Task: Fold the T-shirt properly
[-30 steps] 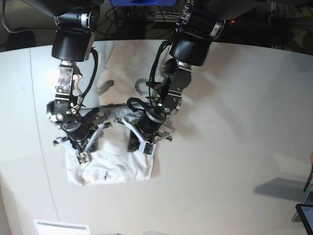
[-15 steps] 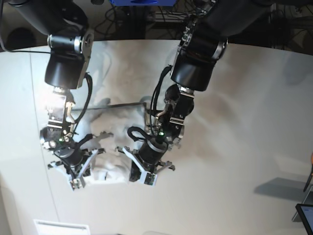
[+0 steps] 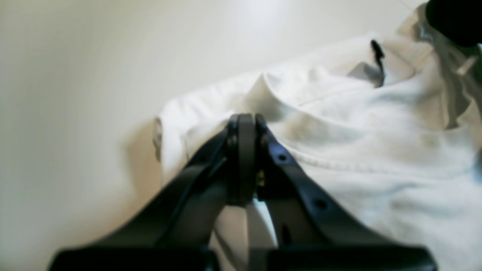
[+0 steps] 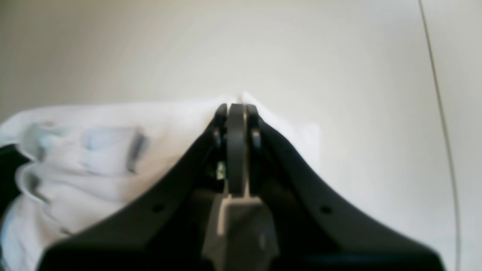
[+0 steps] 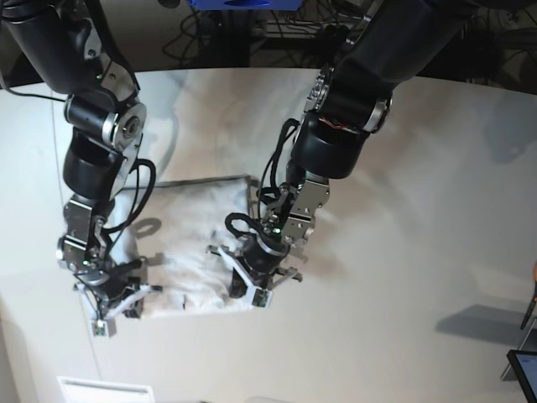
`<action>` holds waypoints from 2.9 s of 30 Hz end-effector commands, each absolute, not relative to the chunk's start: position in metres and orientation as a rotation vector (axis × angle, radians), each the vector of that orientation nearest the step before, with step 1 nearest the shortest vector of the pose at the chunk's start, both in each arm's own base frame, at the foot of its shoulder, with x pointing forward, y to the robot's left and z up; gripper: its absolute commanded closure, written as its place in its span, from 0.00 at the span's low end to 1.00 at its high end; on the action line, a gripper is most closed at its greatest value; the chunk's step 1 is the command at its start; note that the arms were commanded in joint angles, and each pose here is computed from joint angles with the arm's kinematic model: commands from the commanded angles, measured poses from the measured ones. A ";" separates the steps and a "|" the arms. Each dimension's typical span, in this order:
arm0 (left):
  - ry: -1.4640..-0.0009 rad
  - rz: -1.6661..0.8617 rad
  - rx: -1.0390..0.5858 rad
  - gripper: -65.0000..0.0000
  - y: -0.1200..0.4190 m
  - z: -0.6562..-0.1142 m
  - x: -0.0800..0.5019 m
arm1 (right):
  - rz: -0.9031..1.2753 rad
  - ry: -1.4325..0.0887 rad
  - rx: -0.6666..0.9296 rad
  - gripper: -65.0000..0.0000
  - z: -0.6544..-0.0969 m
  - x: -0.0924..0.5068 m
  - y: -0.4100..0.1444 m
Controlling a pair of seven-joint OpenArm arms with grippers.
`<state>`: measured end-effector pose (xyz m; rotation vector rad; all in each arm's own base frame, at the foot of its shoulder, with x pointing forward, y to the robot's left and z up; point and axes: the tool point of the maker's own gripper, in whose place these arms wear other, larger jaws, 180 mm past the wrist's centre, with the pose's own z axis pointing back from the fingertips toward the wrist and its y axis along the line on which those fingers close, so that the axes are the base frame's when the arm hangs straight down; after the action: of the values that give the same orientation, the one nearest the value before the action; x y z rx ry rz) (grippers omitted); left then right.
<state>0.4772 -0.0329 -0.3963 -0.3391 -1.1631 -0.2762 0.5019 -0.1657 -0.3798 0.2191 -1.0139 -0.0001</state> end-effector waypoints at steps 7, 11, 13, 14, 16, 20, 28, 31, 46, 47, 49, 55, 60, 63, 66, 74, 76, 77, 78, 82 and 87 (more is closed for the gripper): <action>-1.190 -0.275 -0.350 1.00 -0.038 -0.387 0.481 | -0.003 -1.026 0.267 0.97 -0.388 0.500 -0.154; -1.278 -0.269 -0.364 1.00 -0.040 -0.353 0.495 | 0.012 -1.087 0.221 0.97 -0.365 0.508 -0.168; -1.336 -0.227 -0.354 1.00 -0.025 -0.328 0.509 | 0.021 -1.099 0.186 0.97 -0.351 0.511 -0.178; -1.339 -0.205 -0.349 1.00 -0.018 -0.321 0.514 | 0.025 -1.097 0.164 0.97 -0.345 0.511 -0.185; -1.344 -0.163 -0.344 1.00 -0.007 -0.306 0.521 | 0.036 -1.111 0.130 0.97 -0.334 0.509 -0.194; -1.374 -0.157 -0.347 1.00 -0.003 -0.289 0.510 | 0.100 -1.109 0.087 0.97 -0.325 0.492 -0.202; -1.366 -0.200 -0.417 1.00 -0.031 -0.309 0.435 | 0.100 -1.089 0.060 0.97 -0.342 0.445 -0.183; -1.337 -0.243 -0.452 1.00 -0.050 -0.319 0.412 | 0.097 -1.121 0.079 0.97 -0.335 0.439 -0.177; -1.116 -0.310 -0.440 1.00 -0.059 -0.406 0.359 | 0.035 -0.958 0.254 0.97 -0.409 0.380 -0.145; -1.106 -0.311 -0.431 1.00 -0.054 -0.411 0.358 | 0.032 -0.968 0.256 0.97 -0.409 0.380 -0.145; -1.116 -0.312 -0.414 1.00 -0.044 -0.418 0.357 | 0.031 -0.986 0.255 0.97 -0.406 0.381 -0.146; -1.171 -0.314 -0.395 1.00 -0.028 -0.405 0.366 | 0.053 -1.047 0.221 0.97 -0.381 0.389 -0.152; -1.285 -0.327 -0.428 1.00 -0.038 -0.344 0.372 | 0.091 -1.125 0.142 0.97 -0.339 0.392 -0.165; -1.315 -0.338 -0.448 1.00 -0.046 -0.321 0.368 | 0.104 -1.126 0.093 0.97 -0.326 0.383 -0.174; -1.322 -0.334 -0.467 1.00 -0.055 -0.314 0.363 | 0.110 -1.111 0.077 0.97 -0.328 0.371 -0.174; -1.253 -0.301 -0.465 1.00 -0.047 -0.341 0.335 | 0.054 -1.067 0.182 0.97 -0.353 0.335 -0.164; -1.276 -0.289 -0.448 1.00 -0.034 -0.334 0.332 | 0.040 -1.070 0.190 0.97 -0.354 0.330 -0.166; -1.290 -0.275 -0.442 1.00 -0.029 -0.329 0.331 | 0.041 -1.068 0.188 0.97 -0.355 0.328 -0.166; -1.309 -0.258 -0.434 1.00 -0.023 -0.322 0.331 | 0.041 -1.063 0.187 0.97 -0.356 0.325 -0.167; -1.348 -0.200 -0.380 1.00 0.007 -0.311 0.328 | 0.040 -1.100 0.180 0.97 -0.350 0.324 -0.169; -1.345 -0.402 -0.210 1.00 0.016 -0.329 0.325 | 0.033 -1.172 0.194 0.97 -0.354 0.324 -0.175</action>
<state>0.3201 0.0204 -0.3438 -0.1900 -1.2882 -0.4120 0.3198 -0.1704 -0.3654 0.1989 -1.1296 0.0253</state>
